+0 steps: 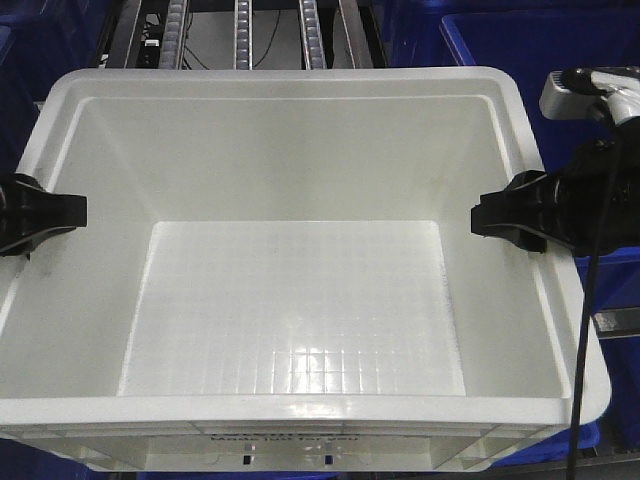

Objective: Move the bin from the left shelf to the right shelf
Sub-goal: 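Hold the tote with both grippers while the base turns away, then keep holding the tote with both grippers while driving across the room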

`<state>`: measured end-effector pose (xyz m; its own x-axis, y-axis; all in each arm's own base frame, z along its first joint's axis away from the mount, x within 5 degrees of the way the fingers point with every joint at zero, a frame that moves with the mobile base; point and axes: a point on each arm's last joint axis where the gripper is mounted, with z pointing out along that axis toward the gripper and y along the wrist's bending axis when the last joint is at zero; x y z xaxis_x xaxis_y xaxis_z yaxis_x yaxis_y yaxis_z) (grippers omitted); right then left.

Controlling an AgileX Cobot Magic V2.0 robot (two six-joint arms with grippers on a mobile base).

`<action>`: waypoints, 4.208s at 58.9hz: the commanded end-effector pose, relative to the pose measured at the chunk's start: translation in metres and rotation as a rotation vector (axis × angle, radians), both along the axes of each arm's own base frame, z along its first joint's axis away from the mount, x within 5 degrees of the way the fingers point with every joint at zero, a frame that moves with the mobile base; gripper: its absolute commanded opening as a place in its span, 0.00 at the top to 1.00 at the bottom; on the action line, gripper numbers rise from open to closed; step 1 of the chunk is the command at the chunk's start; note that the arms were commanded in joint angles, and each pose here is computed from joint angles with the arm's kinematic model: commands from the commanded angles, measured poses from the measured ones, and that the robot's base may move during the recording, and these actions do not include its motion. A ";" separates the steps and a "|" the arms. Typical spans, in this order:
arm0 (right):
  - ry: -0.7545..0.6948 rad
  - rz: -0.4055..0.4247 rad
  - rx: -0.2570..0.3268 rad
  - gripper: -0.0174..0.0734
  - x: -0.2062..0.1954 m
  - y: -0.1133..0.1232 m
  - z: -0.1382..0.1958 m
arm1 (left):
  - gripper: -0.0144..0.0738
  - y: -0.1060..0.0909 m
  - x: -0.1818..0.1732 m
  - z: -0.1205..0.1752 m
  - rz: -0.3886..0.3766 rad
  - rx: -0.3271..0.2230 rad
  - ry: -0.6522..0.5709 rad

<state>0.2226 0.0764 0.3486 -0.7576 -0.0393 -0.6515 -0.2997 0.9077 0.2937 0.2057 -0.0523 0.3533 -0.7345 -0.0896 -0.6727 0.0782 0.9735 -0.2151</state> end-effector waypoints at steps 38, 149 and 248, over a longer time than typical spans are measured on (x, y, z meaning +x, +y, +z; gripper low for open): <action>-0.149 -0.004 0.043 0.81 -0.002 -0.001 0.027 | 0.84 0.000 0.001 0.026 -0.017 -0.020 -0.193; -0.149 -0.004 0.043 0.81 -0.002 -0.001 0.027 | 0.84 0.000 0.001 0.026 -0.017 -0.020 -0.193; -0.148 -0.004 0.043 0.81 -0.002 -0.001 0.027 | 0.84 0.000 0.001 0.026 -0.017 -0.020 -0.193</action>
<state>0.2222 0.0765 0.3483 -0.7611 -0.0421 -0.6472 -0.3002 0.9074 0.2941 0.2056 -0.0523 0.3533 -0.7346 -0.0887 -0.6726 0.0788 0.9736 -0.2144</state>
